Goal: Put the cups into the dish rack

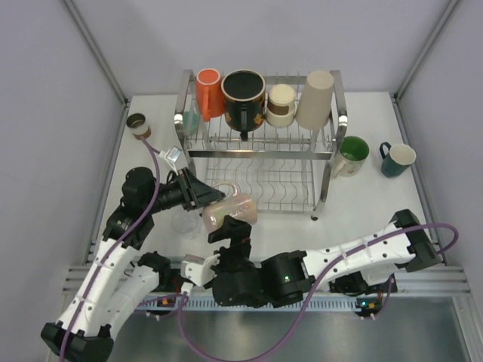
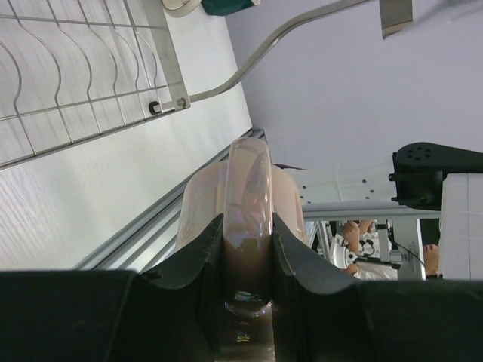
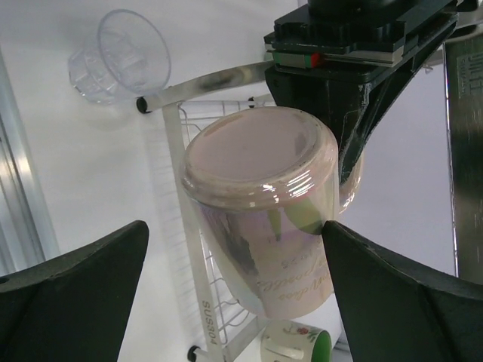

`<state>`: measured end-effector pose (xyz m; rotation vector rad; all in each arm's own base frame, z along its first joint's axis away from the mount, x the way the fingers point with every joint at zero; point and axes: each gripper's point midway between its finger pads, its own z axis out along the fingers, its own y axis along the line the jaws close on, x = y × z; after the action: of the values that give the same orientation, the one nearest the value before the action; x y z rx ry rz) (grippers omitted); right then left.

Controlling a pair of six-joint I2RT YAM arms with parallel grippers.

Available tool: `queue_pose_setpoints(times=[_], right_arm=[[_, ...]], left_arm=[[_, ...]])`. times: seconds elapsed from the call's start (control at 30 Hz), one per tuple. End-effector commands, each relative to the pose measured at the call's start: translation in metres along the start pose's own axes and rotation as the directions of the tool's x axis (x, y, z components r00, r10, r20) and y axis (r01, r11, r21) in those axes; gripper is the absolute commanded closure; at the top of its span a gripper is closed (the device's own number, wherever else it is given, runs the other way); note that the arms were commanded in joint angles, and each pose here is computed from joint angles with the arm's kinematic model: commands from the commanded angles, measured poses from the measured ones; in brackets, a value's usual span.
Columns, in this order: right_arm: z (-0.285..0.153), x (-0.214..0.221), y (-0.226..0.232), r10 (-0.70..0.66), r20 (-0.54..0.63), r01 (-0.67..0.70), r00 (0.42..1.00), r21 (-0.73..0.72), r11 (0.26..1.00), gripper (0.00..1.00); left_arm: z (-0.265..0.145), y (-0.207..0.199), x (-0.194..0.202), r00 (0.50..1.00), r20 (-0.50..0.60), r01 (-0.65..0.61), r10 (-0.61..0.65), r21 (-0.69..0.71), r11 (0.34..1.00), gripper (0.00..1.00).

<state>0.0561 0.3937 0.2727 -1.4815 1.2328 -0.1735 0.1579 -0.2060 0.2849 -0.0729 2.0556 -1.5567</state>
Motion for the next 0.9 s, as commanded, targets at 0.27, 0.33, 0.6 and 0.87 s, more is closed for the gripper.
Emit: queue_pose_setpoints(times=[0.27,0.33,0.6,0.87], right_arm=[[0.035,0.016,-0.016,0.044,-0.031,-0.04,0.999,0.127,0.991,0.01],[0.037,0.018,-0.015,0.045,-0.03,-0.041,0.999,0.123,0.992,0.01],[0.048,0.031,-0.016,0.046,-0.071,-0.033,0.996,0.17,0.985,0.01],[0.056,0.034,-0.025,0.057,-0.084,-0.037,0.995,0.219,0.975,0.19]], left_arm=[[-0.001,-0.026,-0.006,1.0,-0.001,0.018,-0.018,0.082,0.996,1.0],[-0.001,-0.025,-0.005,1.0,-0.005,0.02,-0.019,0.082,0.996,1.0],[0.003,-0.015,-0.005,0.999,-0.007,0.053,-0.053,0.056,0.997,1.0],[0.005,-0.011,-0.006,0.997,-0.002,0.071,-0.071,0.043,0.997,1.0]])
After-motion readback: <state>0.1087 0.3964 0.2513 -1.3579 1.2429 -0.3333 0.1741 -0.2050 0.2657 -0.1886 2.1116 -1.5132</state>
